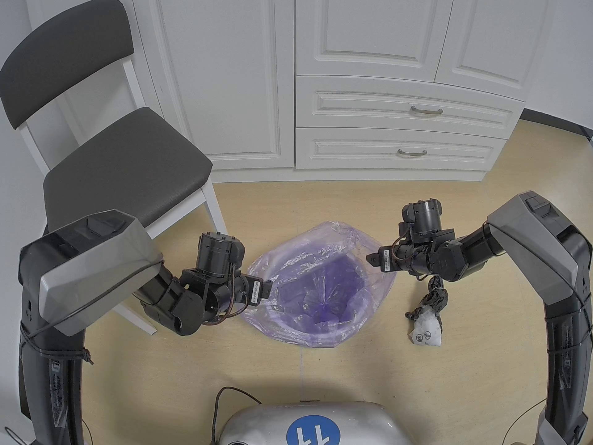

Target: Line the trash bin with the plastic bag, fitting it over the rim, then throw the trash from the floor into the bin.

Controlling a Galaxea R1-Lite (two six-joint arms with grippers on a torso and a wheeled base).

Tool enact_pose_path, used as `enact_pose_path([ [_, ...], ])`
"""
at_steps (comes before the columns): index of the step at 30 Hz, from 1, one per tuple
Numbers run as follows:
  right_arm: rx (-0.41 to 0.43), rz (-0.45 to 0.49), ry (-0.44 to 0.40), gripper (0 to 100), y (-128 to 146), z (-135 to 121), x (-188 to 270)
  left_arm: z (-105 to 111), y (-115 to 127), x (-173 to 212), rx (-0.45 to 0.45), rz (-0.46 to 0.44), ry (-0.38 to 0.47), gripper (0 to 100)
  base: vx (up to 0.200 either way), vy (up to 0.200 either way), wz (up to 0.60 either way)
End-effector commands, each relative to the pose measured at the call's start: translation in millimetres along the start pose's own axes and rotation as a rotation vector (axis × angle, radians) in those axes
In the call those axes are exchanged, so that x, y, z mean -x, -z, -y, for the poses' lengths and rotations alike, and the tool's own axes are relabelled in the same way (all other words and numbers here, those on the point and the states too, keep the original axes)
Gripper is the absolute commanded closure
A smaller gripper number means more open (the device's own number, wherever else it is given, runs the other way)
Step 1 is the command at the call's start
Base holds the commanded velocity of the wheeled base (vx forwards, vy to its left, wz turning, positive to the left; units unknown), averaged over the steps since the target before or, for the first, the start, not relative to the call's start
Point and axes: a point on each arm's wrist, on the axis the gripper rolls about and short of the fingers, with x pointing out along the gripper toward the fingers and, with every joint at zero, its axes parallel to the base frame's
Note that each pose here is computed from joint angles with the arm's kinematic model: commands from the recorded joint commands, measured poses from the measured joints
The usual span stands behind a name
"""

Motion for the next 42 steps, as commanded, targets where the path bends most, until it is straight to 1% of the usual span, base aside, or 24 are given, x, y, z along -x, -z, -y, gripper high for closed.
enact_pose_path([
  [1, -0.022, -0.004, 0.028, 0, 10.4, 5.3, -30.4, -14.3, 3.4, -22.9, 0.026, -0.001, -0.038, 0, 0.0, 0.0, 0.0],
  [3, -0.041, 0.004, 0.028, 0, 9.2, 5.5, -33.4, -17.2, 1.8, -26.4, 0.033, 0.008, -0.044, 0, 0.0, 0.0, 0.0],
  [4, -0.081, 0.021, 0.028, 0, 6.3, 4.7, -38.4, -24.2, -2.2, -31.1, 0.048, 0.024, -0.067, 0, 0.0, 0.0, 0.0],
  [6, -0.107, 0.035, 0.028, 0, 4.0, 4.8, -42.6, -26.9, -5.2, -35.0, 0.063, 0.039, -0.087, 0, 0.0, 0.0, 0.0],
  [8, -0.138, 0.055, 0.026, 0, 0.4, 4.6, -47.8, -29.9, -10.4, -43.8, 0.105, 0.067, -0.116, 0, 0.0, 0.0, 0.0],
  [10, -0.151, 0.058, 0.028, 0, 1.3, 5.7, -52.0, -29.3, -9.7, -51.4, 0.132, 0.072, -0.126, 0, 0.0, 0.0, 0.0],
  [13, -0.155, 0.053, 0.038, 0, 5.6, 10.1, -58.9, -30.1, -6.4, -59.1, 0.139, 0.073, -0.131, 0, 0.0, 0.0, 0.0],
  [14, -0.162, 0.06, 0.044, 0, 8.4, 11.7, -68.4, -34.6, -3.0, -65.2, 0.147, 0.076, -0.14, 0, 0.0, 0.0, 0.0],
  [15, -0.165, 0.067, 0.047, 0, 8.8, 12.2, -72.4, -35.8, -3.3, -67.1, 0.151, 0.08, -0.143, 0, 0.0, 0.0, 0.0],
  [17, -0.2, 0.089, 0.062, 0, 9.5, 13.2, -82.4, -36.2, -6.3, -71.0, 0.177, 0.099, -0.142, 0, 0.0, 0.0, 0.0],
  [18, -0.2, 0.089, 0.062, 0, 9.5, 13.2, -82.4, -36.2, -6.3, -71.0, 0.177, 0.099, -0.142, 0, 0.0, 0.0, 0.0],
  [19, -0.252, 0.113, 0.057, 0, 8.5, 11.5, -90.6, -35.2, -10.8, -73.8, 0.223, 0.123, -0.136, 0, 0.0, 0.0, 0.0],
  [20, -0.255, 0.115, 0.057, 0, 8.3, 11.5, -90.9, -35.2, -10.6, -74.2, 0.224, 0.123, -0.136, 0, 0.0, 0.0, 0.0],
  [21, -0.285, 0.129, 0.051, 0, 8.8, 10.1, -96.8, -34.9, -12.0, -76.9, 0.242, 0.133, -0.134, 0, 0.0, 0.0, 0.0],
  [25, -0.352, 0.16, 0.038, 0, 8.3, 8.9, -107.3, -34.9, -8.0, -86.0, 0.25, 0.137, -0.135, 0, 0.0, 0.0, 0.0],
  [27, -0.375, 0.152, 0.036, 0, 13.4, 8.9, -111.3, -34.5, -8.0, -89.7, 0.263, 0.145, -0.133, 0, 0.0, 0.0, 0.0],
  [29, -0.395, 0.142, 0.031, 0, 17.9, 8.0, -113.8, -34.4, -10.5, -91.9, 0.302, 0.161, -0.13, 0, 0.0, 0.0, 0.0],
  [32, -0.399, 0.132, 0.026, 0, 21.3, 5.5, -115.3, -34.1, -10.7, -94.1, 0.319, 0.161, -0.127, 0, 0.0, 0.0, 0.0],
  [37, -0.383, 0.11, 0.028, 0, 30.8, 2.4, -119.9, -35.6, -0.3, -104.9, 0.318, 0.142, -0.137, 0, 0.0, 0.0, 0.0],
  [40, -0.375, 0.098, 0.03, 0, 33.2, 1.7, -120.7, -37.8, 6.1, -106.2, 0.307, 0.091, -0.151, 0, 0.0, 0.0, 0.0],
  [42, -0.369, 0.069, 0.04, 0, 35.8, 2.0, -120.5, -40.4, 8.2, -105.6, 0.303, 0.055, -0.171, 0, 0.0, 0.0, 0.0],
])
